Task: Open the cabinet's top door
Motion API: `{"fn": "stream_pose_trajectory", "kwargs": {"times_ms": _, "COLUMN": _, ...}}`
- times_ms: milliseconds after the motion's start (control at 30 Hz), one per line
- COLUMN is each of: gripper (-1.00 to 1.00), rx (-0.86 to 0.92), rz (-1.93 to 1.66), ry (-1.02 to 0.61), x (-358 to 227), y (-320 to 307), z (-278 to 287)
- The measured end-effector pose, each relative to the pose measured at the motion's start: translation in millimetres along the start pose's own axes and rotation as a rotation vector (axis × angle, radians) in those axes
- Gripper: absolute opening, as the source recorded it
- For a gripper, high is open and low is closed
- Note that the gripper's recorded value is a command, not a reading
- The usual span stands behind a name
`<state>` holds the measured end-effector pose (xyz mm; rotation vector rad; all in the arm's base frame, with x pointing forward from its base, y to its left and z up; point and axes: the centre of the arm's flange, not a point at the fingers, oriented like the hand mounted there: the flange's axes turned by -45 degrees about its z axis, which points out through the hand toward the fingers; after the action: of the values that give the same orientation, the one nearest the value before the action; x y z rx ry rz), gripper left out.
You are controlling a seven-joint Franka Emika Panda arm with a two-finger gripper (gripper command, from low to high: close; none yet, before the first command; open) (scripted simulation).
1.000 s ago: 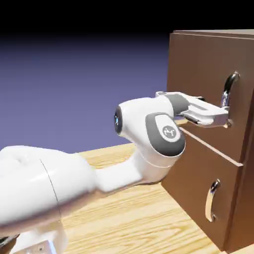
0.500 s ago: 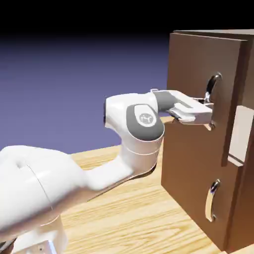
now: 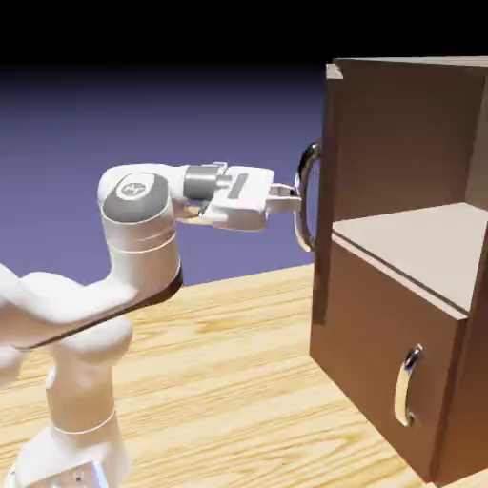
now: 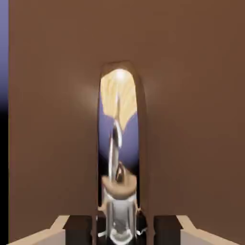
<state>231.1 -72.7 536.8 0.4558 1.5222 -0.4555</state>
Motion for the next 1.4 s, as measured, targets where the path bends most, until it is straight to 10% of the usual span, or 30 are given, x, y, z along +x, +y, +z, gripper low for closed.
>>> {"fn": "stream_pose_trajectory", "kwargs": {"times_ms": 1400, "gripper": -1.00, "rx": 0.626, "rz": 0.001, "ry": 0.001, "x": -0.3, "y": 154.3, "z": -185.7}}
